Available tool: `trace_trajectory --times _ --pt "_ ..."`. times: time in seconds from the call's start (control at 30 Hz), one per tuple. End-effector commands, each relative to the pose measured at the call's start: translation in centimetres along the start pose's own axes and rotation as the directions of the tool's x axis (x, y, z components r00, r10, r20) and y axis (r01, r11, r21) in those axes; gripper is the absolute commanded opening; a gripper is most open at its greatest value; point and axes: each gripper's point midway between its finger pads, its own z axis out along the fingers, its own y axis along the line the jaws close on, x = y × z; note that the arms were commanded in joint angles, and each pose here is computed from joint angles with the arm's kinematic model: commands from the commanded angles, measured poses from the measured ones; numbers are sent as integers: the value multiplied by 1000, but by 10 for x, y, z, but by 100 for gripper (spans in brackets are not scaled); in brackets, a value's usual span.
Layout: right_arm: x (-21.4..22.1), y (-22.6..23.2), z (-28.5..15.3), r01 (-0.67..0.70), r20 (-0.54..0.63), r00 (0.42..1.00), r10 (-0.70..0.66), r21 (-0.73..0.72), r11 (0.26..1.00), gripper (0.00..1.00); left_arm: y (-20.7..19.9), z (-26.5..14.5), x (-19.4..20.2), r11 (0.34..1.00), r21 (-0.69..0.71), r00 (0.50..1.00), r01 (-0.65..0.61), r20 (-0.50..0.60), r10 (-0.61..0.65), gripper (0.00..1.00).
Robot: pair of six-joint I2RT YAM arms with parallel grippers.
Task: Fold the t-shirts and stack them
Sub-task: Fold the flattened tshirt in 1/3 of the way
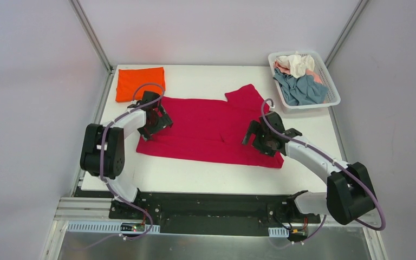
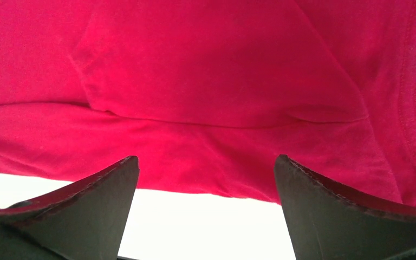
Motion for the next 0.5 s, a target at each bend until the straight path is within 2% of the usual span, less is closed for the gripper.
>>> trace_trajectory --times 0.0,0.07,0.2,0.3,0.47 --pt "-10 -8 7 -19 30 999 17 61 998 99 -16 13 -13 1000 15 1000 -15 -2 15 99" --pt "-8 -12 11 -18 23 1000 17 80 997 99 -13 19 -22 1000 -23 1000 -16 25 16 99" --pt "-5 -26 17 -26 8 1000 25 138 990 99 -10 27 -21 999 -37 1000 -14 -1 14 99" --pt "-1 -37 17 -36 1 999 36 176 984 99 1 28 -4 998 -70 999 -4 -55 1 99" --pt "14 -45 13 -39 -34 998 46 182 983 99 53 19 43 977 -211 989 9 -145 -40 99"
